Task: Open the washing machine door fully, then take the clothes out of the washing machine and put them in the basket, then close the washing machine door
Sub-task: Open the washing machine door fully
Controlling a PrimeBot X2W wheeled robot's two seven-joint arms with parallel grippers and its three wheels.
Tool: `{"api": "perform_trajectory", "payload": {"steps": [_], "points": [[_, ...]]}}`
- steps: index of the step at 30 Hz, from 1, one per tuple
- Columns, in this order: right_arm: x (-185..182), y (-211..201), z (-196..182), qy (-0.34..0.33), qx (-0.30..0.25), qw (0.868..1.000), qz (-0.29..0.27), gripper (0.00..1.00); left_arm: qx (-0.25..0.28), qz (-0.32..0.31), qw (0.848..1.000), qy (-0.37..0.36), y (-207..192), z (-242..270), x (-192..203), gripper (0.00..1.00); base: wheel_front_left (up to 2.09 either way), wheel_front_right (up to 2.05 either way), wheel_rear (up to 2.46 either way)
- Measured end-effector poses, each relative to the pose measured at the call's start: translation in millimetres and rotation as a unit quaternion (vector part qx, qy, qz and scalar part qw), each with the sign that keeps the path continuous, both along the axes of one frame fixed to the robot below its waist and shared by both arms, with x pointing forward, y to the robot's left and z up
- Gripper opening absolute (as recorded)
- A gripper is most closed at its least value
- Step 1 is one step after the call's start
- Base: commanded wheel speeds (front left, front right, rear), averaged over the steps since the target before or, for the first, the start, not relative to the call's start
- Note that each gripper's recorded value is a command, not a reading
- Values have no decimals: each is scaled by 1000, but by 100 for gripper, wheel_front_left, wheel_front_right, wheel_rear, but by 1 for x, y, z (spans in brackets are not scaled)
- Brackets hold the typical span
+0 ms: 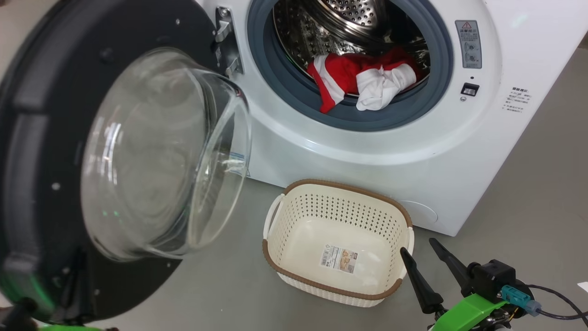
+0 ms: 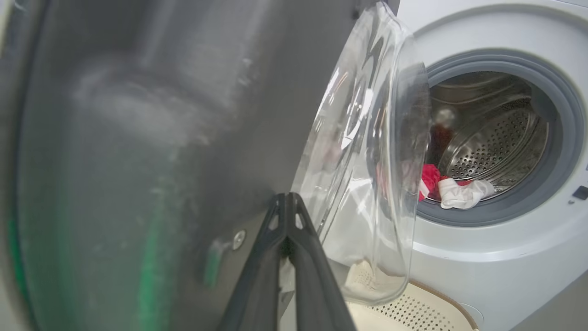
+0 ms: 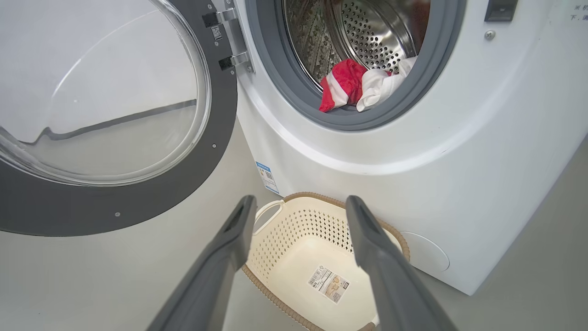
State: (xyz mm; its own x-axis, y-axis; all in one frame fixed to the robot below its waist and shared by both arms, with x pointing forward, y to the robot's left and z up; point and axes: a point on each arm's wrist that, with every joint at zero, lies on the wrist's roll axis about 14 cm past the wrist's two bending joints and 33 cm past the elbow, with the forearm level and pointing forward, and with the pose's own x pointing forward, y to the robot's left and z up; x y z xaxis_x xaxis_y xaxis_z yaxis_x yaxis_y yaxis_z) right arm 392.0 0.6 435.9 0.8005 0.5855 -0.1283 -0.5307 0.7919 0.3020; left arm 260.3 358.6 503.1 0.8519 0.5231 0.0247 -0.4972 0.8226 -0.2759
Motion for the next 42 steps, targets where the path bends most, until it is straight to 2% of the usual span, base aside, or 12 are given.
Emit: {"api": "perform_trajectory", "payload": {"steps": [16,31,42], "points": [[8,-1,-4,1,-3,1000,0,100,30,73,996,29,68,2,-8,0,0,0,0],[18,-9,-16,11,-8,1000,-7,100,37,107,992,52,111,1,8,0,0,0,0],[26,-15,-21,14,-9,1000,-17,100,28,127,990,59,127,-2,18,0,0,0,0]]}}
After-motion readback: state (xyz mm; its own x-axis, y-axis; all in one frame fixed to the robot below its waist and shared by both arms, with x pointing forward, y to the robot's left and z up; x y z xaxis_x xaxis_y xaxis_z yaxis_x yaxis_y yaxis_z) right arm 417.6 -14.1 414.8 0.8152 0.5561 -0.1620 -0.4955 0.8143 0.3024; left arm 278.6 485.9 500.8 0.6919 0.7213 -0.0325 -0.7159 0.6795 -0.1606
